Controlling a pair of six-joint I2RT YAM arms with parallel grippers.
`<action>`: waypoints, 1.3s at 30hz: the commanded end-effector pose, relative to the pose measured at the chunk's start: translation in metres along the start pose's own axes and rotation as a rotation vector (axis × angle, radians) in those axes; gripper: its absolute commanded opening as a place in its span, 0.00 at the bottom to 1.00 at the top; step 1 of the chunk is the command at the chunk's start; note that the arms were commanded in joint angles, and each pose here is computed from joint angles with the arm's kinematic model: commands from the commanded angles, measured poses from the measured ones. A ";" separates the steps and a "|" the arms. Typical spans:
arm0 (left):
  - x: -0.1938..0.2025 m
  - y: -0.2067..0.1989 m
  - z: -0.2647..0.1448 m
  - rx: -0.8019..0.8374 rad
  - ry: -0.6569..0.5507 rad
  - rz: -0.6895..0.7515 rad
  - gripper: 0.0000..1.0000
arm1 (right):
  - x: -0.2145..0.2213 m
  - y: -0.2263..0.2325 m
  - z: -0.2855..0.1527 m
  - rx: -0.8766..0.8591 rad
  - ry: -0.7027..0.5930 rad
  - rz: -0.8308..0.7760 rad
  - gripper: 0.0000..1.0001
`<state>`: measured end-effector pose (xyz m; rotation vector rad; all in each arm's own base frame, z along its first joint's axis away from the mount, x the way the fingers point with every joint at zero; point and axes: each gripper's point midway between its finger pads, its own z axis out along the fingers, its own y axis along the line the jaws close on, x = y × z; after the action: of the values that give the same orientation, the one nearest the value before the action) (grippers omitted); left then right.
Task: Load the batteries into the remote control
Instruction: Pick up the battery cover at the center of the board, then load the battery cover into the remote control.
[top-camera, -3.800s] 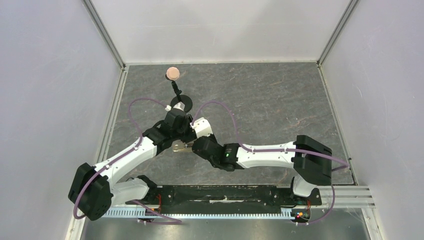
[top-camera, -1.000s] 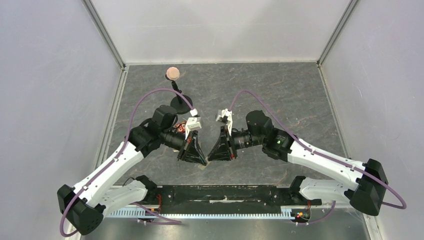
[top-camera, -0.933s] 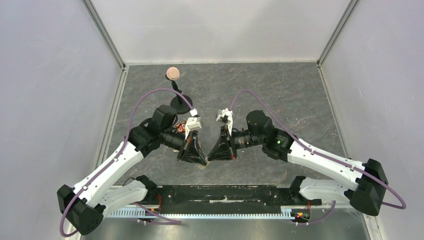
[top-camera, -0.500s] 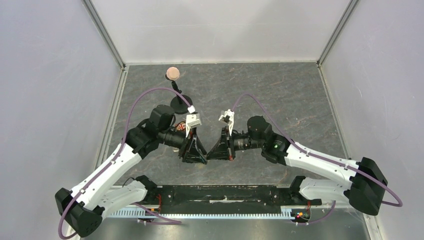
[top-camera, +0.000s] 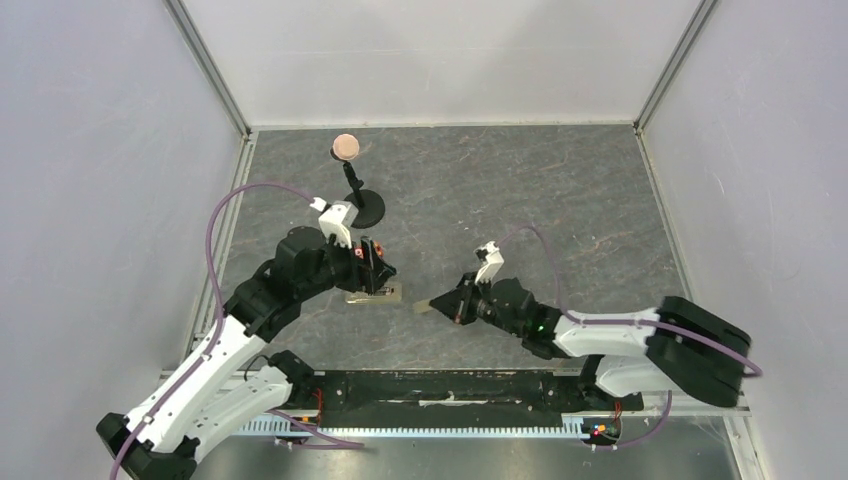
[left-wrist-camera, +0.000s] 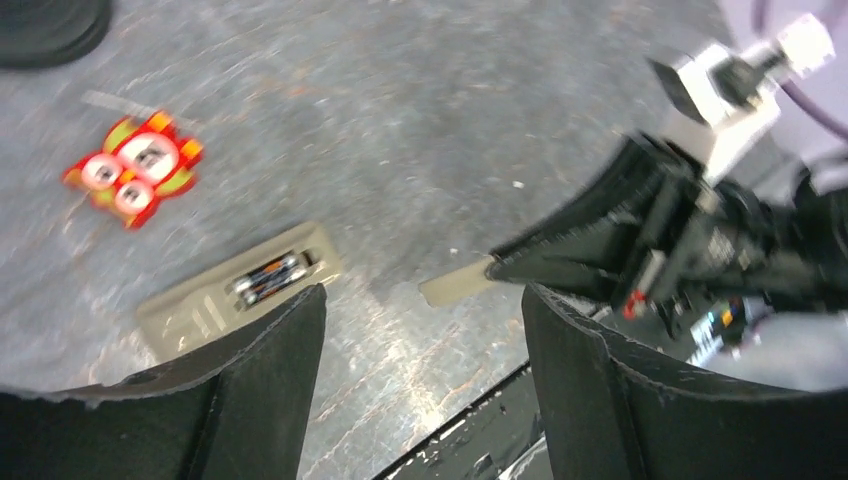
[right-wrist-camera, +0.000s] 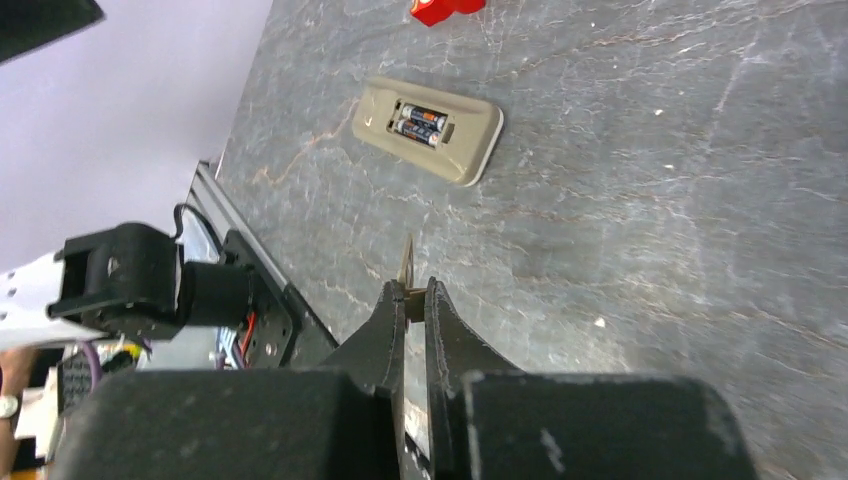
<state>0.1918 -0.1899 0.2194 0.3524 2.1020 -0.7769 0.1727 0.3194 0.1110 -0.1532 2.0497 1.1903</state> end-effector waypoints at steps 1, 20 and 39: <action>0.016 0.056 0.007 -0.318 0.005 -0.304 0.75 | -0.044 0.046 0.026 -0.095 -0.263 0.126 0.00; 0.027 0.139 0.018 -0.320 0.082 -0.792 0.57 | -0.020 0.043 0.126 -0.008 -0.280 0.221 0.00; 0.035 0.147 0.030 -0.308 0.059 -0.871 0.55 | 0.006 0.011 0.137 0.113 -0.214 0.190 0.00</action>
<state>0.2557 -0.0911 0.1142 -0.7529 2.4088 -0.8208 0.2308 0.4303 0.0710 0.1867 1.9883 1.1562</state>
